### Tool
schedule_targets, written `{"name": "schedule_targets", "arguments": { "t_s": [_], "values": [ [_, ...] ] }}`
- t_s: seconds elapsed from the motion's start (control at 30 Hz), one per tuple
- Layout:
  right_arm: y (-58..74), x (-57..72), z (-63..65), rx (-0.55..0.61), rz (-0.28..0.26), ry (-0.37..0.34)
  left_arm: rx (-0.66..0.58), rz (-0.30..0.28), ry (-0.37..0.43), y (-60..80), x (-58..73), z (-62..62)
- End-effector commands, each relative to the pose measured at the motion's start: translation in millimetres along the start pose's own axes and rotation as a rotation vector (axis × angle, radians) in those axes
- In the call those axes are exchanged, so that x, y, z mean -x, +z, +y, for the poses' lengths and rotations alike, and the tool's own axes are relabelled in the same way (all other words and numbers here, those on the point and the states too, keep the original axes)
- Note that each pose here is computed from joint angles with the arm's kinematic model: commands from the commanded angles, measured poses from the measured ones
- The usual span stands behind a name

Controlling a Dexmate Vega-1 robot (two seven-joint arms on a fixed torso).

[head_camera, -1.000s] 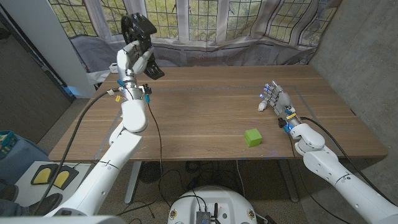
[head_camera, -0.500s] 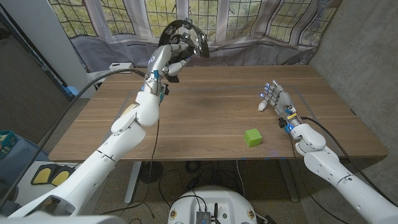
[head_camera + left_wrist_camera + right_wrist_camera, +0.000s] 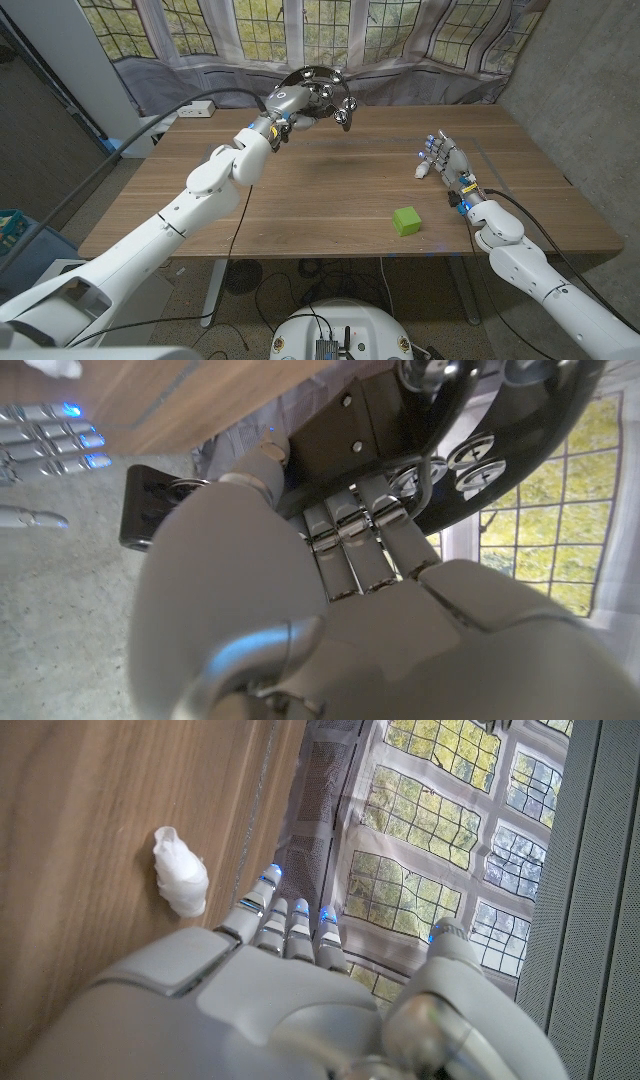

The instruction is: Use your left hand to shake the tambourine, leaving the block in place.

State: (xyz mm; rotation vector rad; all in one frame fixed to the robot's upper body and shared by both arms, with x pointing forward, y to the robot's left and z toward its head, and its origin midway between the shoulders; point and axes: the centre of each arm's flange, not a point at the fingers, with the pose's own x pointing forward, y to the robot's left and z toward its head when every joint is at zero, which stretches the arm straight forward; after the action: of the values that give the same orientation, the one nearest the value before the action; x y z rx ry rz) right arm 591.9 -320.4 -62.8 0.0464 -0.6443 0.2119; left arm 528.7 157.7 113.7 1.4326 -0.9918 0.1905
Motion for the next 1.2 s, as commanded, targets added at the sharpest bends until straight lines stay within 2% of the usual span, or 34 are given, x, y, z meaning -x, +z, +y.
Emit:
{"name": "schedule_targets", "arguments": {
  "t_s": [0.03, 0.53, 1.2],
  "values": [
    [-4.9, 0.4, 2.4, -0.006, 0.015, 0.001, 0.000, -0.010, -0.144, -6.1, 3.9, -17.2],
    [-7.2, -6.5, 6.0, -0.006, 0.020, 0.019, 0.049, -0.004, -0.156, -17.9, 29.1, -31.9],
    [-10.5, -6.8, 8.7, -0.016, 0.023, 0.042, 0.061, 0.025, -0.215, -14.4, 65.5, -42.0]
  ]
}}
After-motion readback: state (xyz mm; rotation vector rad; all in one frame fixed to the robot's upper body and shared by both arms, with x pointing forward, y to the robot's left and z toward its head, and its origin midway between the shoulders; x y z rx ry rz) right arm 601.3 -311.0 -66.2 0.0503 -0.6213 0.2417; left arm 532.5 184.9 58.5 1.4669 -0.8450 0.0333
